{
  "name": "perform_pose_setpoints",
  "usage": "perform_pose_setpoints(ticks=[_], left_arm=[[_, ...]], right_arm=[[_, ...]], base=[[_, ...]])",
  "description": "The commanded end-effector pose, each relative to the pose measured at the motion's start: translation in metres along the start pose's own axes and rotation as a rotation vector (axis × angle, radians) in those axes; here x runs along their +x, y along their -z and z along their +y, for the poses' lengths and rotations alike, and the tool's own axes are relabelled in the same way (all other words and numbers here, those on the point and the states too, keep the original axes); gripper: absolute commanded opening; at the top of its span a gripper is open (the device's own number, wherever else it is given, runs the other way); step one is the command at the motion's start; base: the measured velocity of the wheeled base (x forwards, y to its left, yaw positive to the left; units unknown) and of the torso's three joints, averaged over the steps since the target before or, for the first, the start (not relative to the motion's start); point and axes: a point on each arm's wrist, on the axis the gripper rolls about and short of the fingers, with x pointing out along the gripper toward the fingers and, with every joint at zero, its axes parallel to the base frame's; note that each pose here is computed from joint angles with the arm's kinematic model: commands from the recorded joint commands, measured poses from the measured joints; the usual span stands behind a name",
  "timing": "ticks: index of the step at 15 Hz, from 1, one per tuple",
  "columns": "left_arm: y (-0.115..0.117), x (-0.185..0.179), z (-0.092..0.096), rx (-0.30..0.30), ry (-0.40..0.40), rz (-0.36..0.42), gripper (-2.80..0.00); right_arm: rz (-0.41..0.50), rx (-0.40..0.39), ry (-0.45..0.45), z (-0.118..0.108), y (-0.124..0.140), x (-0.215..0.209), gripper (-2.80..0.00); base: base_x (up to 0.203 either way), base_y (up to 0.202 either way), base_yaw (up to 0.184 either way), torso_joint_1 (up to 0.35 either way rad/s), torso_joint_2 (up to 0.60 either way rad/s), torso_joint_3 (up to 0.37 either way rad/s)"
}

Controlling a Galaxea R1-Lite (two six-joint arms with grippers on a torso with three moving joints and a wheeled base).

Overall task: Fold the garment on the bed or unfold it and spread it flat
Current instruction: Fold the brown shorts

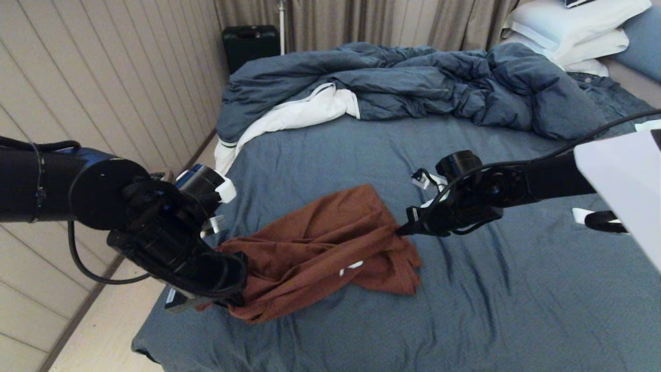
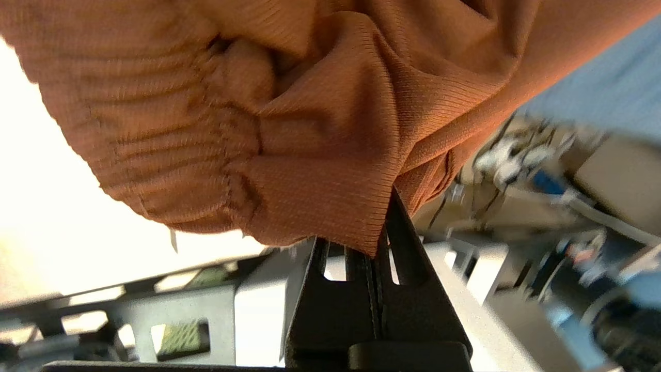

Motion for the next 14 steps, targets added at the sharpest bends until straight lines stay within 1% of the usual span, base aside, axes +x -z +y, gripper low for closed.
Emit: perform_pose_setpoints(ticks=[1, 4, 6, 8, 9, 10, 11, 12, 14], left_arm=[[0.024, 0.002, -0.008, 0.044, -0.005, 0.047, -2.80], [0.047, 0.001, -0.019, 0.060, 0.001, 0.081, -2.80], [0.063, 0.008, -0.022, 0.078, -0.022, 0.134, -2.80], [0.077, 0.017, -0.019, 0.075, -0.056, 0.183, -2.80], [0.082, 0.017, -0.017, 0.075, -0.064, 0.193, -2.80], [0.084, 0.012, -0.015, 0.076, -0.057, 0.183, -2.80], [0.084, 0.005, -0.016, 0.082, -0.039, 0.156, -2.80], [0.080, -0.002, -0.016, 0.080, -0.018, 0.117, -2.80], [0.061, -0.016, -0.018, 0.053, -0.001, 0.010, -2.80]], right_arm=[[0.003, -0.004, 0.000, 0.009, 0.010, -0.022, -2.80], [0.017, -0.015, 0.005, 0.014, 0.023, -0.037, -2.80], [0.031, -0.013, 0.015, 0.010, 0.030, -0.042, -2.80], [0.059, -0.011, 0.020, 0.007, 0.039, -0.040, -2.80], [0.067, -0.008, 0.023, 0.007, 0.043, -0.040, -2.80], [0.065, -0.015, 0.024, 0.008, 0.043, -0.042, -2.80], [0.058, -0.019, 0.022, 0.008, 0.041, -0.042, -2.80], [0.048, -0.025, 0.021, 0.009, 0.038, -0.041, -2.80], [0.013, -0.040, 0.016, 0.010, 0.025, -0.038, -2.80]], base=[[0.000, 0.000, 0.000, 0.000, 0.00, 0.000], [0.000, 0.000, 0.000, 0.000, 0.00, 0.000], [0.000, 0.000, 0.000, 0.000, 0.00, 0.000], [0.000, 0.000, 0.000, 0.000, 0.00, 0.000], [0.000, 0.000, 0.000, 0.000, 0.00, 0.000], [0.000, 0.000, 0.000, 0.000, 0.00, 0.000], [0.000, 0.000, 0.000, 0.000, 0.00, 0.000], [0.000, 0.000, 0.000, 0.000, 0.00, 0.000], [0.000, 0.000, 0.000, 0.000, 0.00, 0.000]])
